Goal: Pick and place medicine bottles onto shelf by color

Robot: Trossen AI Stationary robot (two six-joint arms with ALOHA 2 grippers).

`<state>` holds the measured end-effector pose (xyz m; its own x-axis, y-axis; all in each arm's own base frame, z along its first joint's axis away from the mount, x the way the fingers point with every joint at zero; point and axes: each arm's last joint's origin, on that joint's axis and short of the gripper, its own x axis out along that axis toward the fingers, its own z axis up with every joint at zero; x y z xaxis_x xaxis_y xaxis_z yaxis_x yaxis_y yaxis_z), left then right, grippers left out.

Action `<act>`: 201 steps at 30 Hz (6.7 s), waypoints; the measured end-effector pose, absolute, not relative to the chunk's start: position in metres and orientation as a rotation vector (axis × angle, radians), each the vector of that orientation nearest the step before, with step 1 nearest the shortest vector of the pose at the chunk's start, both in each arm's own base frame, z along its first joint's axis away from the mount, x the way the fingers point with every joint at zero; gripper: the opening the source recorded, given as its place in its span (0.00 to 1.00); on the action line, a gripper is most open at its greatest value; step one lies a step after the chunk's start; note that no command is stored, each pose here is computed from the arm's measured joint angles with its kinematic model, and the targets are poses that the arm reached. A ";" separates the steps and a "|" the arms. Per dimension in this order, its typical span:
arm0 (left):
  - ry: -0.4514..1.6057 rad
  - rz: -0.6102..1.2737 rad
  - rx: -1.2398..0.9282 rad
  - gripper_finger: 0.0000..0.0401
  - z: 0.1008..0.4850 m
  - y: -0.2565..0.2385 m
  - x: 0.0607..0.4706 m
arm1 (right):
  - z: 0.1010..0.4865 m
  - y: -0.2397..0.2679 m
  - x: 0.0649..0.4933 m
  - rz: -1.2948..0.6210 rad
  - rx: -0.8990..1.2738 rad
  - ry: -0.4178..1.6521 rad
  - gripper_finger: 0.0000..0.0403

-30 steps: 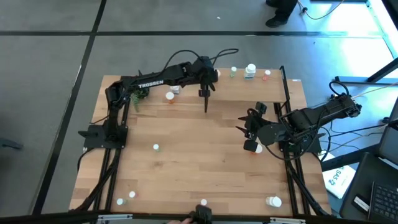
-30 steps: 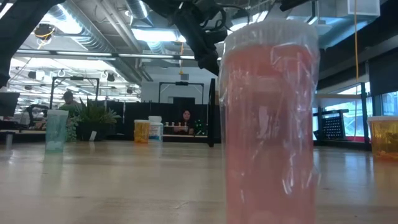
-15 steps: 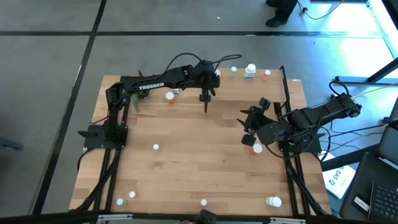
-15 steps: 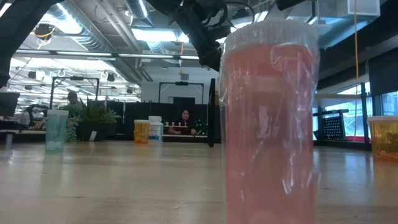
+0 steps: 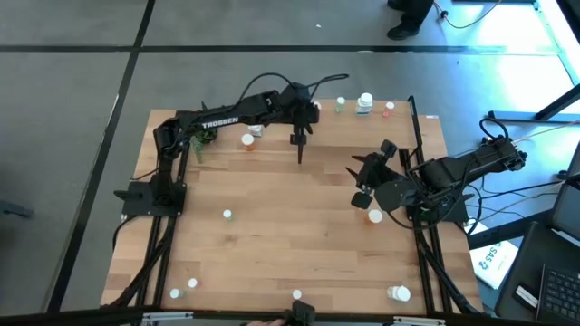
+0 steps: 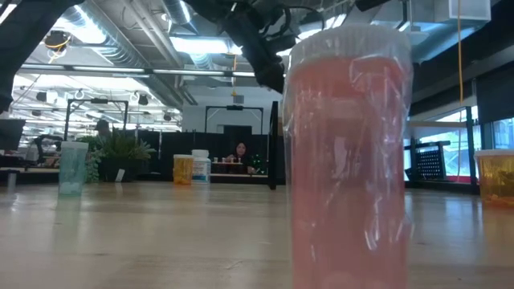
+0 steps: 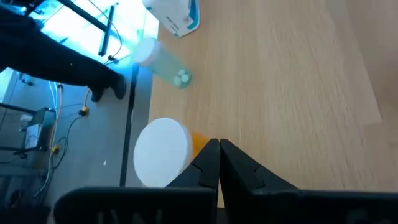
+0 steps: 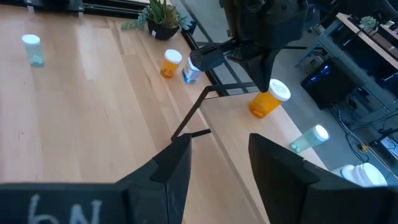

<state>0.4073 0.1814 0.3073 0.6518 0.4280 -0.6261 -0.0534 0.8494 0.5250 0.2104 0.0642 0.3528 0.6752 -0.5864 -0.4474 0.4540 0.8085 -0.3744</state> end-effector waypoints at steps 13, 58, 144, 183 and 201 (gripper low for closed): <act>0.868 0.284 0.499 0.00 0.287 0.185 0.417 | 0.353 0.064 0.211 -0.590 -0.238 0.584 0.40; 0.837 0.382 0.563 0.00 0.311 0.184 0.408 | 0.352 0.064 0.210 -0.588 -0.220 0.588 0.40; 1.022 0.445 0.021 0.00 0.354 -0.176 0.257 | 0.333 0.126 0.207 0.249 0.007 1.283 0.30; 0.921 0.280 0.007 0.00 0.358 -0.201 0.259 | 0.330 0.119 0.195 0.254 -0.117 1.408 0.67; 0.809 -0.052 0.057 0.00 0.332 -0.222 0.281 | 0.330 0.119 0.196 0.251 -0.106 1.397 0.67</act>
